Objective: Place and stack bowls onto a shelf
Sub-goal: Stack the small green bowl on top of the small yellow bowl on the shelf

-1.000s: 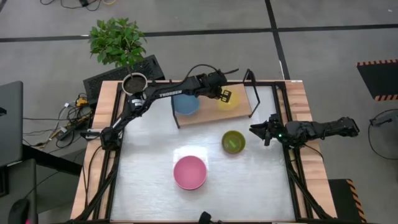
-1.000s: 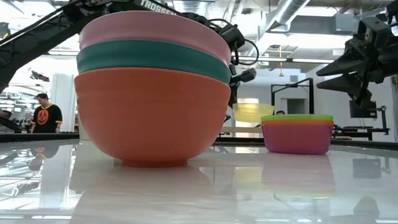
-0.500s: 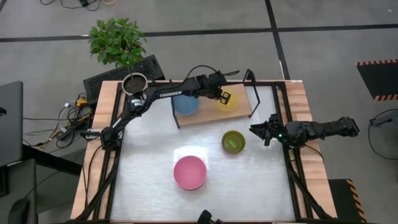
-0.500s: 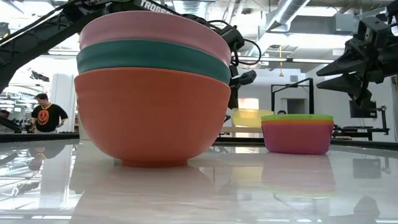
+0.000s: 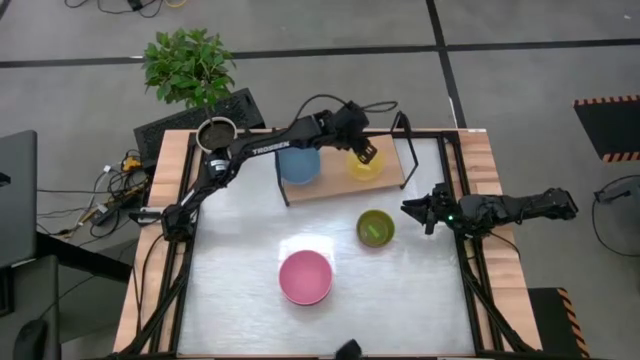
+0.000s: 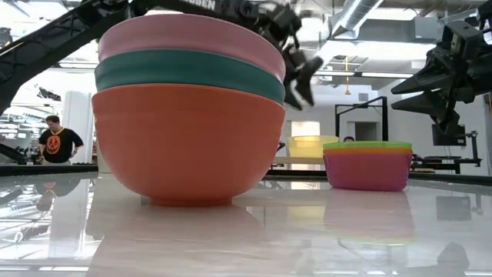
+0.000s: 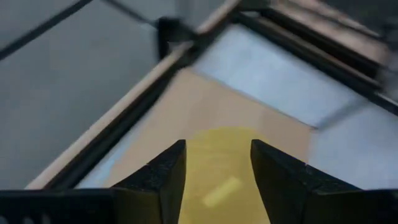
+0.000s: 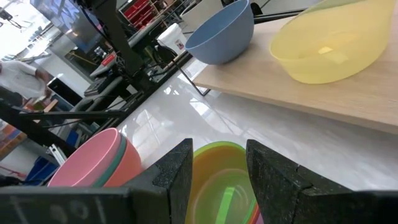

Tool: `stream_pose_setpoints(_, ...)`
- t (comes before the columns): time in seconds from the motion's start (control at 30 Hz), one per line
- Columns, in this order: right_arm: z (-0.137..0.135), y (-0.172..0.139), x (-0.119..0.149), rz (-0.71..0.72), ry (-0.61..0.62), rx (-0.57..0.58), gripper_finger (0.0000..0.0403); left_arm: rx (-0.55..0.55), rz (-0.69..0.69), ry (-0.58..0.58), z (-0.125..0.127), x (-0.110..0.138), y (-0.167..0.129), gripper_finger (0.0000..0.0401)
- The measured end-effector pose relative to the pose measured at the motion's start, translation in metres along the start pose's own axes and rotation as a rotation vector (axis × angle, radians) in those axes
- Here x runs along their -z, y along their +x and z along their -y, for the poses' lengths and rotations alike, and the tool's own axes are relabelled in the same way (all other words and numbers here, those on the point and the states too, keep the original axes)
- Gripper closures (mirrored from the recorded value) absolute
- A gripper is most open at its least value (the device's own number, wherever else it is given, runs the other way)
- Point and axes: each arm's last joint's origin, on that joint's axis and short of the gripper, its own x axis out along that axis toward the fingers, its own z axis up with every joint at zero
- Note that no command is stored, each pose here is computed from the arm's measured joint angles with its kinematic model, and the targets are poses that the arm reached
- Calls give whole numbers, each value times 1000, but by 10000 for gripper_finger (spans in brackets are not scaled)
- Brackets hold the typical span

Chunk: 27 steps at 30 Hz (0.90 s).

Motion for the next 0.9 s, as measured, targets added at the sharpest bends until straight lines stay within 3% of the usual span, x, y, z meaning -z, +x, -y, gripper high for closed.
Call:
stream_pose_setpoints(0.23,0,0,0,-1,-5,0,228,125,-57,170,50,0,-40,237)
stream_pose_setpoints(0.53,-5,0,-4,26,-14,-68,228,251,21,254,117,0,-114,236)
stream_pose_setpoints(0.9,-44,-39,-72,201,-121,-220,228,289,46,290,157,15,-140,237)
